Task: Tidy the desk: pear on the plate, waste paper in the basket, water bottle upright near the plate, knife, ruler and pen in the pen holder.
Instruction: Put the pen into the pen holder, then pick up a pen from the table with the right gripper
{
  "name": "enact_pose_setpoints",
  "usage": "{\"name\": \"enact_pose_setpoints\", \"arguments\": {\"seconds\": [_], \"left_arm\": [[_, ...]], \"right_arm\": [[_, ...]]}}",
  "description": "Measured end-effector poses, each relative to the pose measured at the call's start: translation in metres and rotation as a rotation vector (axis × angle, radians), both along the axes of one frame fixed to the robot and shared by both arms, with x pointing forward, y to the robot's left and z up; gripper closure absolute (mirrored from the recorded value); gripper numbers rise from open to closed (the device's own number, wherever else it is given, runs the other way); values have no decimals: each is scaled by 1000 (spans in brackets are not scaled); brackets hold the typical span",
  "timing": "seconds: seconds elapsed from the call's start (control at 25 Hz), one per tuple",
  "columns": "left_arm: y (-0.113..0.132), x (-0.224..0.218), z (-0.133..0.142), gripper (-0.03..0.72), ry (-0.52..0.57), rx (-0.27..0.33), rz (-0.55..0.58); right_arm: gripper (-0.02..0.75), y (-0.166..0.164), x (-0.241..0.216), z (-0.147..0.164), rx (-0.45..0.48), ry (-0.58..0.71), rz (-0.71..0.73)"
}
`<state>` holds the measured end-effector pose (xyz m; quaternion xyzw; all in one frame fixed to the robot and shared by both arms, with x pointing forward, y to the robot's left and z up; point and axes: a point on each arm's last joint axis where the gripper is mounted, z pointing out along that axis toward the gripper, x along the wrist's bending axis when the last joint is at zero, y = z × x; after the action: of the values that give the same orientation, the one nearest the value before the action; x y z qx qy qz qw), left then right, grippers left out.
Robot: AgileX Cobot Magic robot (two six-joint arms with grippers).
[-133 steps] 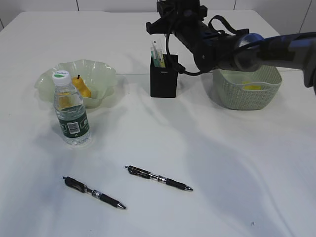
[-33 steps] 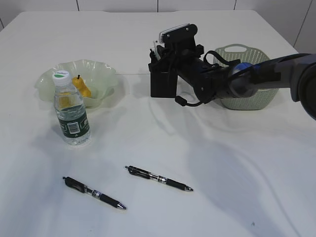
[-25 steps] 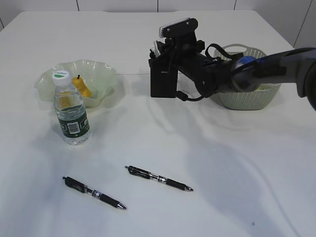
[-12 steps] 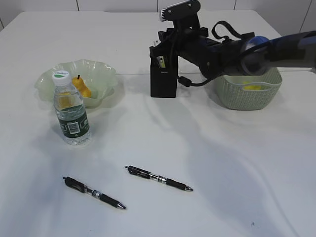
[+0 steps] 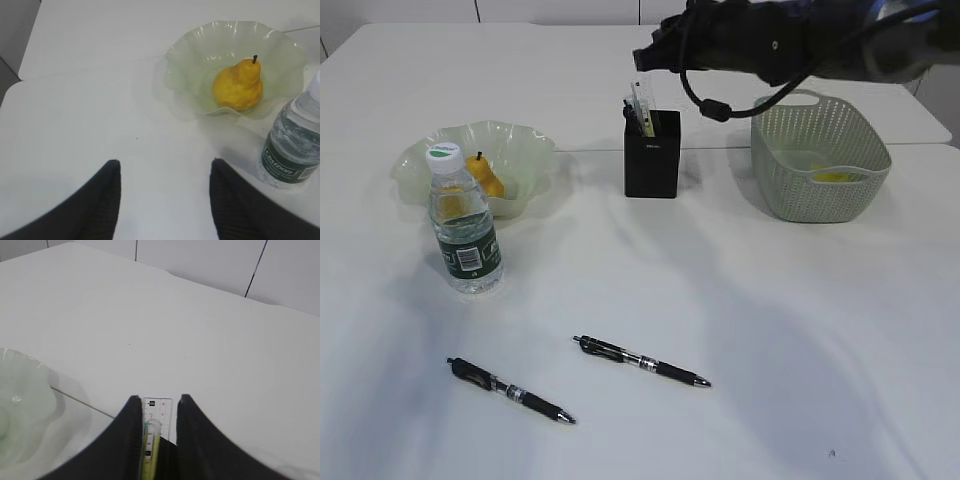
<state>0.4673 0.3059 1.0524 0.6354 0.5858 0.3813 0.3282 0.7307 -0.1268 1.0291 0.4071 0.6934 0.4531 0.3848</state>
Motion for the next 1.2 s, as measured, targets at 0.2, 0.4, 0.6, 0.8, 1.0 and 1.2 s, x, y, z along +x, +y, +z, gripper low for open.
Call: {"name": "enact_pose_setpoints", "arguments": {"seconds": [0.2,0.4,0.6,0.8,1.0,1.2], "left_arm": [[0,0,0,286,0,6,-2],[0,0,0,286,0,10,-4],[0,0,0,286,0,15,-6],[0,0,0,286,0,17,-7],[0,0,0,286,0,17,-7],[0,0,0,286,0,17,-7]], "right_arm": [[557,-5,-14,29,-18,50,-1],[556,-5,-36,51,-58,161,11],[554,-7,-57,73,-86,239,21],[554,-12,-72,89,-99,281,23],[554,-13,-82,101,-41,283,31],[554,-11,-103,83,0,236,44]]}}
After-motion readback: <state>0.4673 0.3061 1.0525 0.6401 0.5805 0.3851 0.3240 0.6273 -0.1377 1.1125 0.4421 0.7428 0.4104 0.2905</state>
